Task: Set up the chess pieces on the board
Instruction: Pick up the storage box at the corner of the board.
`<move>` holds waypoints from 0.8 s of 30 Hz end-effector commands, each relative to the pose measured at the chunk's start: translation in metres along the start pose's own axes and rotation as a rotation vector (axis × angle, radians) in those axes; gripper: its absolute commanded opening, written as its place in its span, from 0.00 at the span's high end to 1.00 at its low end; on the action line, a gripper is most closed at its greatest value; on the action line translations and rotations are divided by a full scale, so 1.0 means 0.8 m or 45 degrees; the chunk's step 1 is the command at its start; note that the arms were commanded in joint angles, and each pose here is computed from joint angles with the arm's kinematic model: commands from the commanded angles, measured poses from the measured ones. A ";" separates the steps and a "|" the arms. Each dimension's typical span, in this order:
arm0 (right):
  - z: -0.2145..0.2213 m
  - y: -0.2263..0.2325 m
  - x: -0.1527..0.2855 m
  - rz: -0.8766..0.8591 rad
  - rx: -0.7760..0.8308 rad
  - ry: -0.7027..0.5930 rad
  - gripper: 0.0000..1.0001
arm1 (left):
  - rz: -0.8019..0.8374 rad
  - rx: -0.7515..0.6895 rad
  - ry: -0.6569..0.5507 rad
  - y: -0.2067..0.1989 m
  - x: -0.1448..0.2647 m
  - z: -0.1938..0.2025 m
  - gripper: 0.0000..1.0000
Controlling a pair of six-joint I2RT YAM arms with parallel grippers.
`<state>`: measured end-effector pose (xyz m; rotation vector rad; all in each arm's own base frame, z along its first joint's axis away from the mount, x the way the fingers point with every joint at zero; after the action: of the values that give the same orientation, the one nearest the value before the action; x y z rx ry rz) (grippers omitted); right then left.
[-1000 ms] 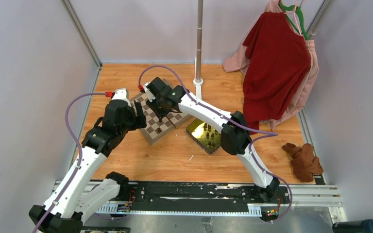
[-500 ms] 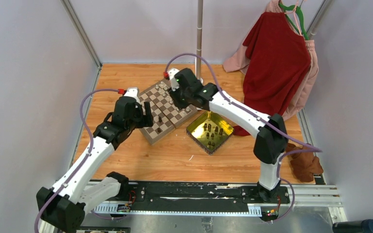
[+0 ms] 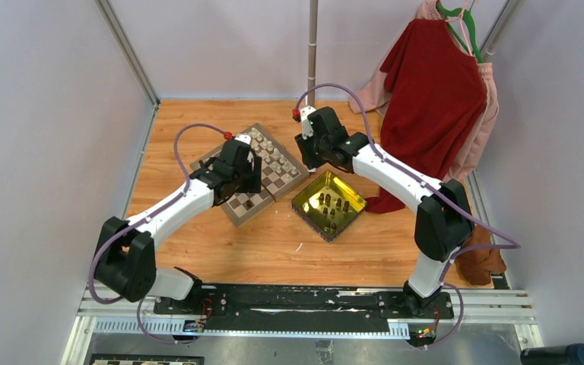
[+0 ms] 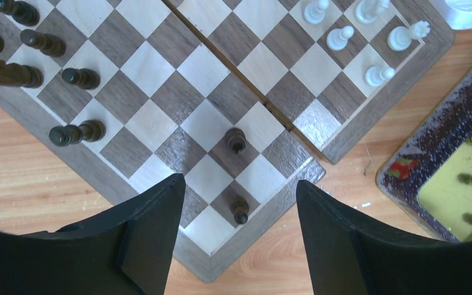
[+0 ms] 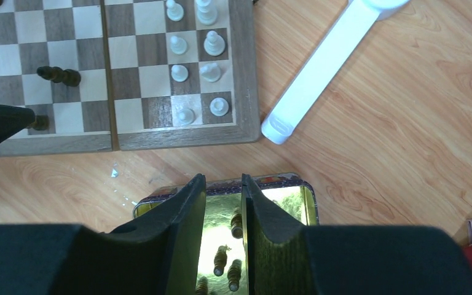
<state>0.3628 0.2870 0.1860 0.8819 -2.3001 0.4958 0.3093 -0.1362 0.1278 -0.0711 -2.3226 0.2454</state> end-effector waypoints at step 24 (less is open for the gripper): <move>0.009 -0.046 -0.011 0.003 -0.155 -0.029 0.68 | -0.198 -0.048 0.073 -0.003 -0.055 -0.016 0.47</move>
<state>0.3867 0.2667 0.1893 0.8513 -2.3432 0.3733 0.3506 -0.1408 0.1025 0.0634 -2.2710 0.1152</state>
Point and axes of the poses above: each gripper's point midway between its finger pads, its own x axis back along the fingers, its own y axis along the line the jaws close on, z = x × y, the point moved 2 cm from there along x, back along the fingers, and after that the axes turned 10 degrees about x, right-handed, at the moved point
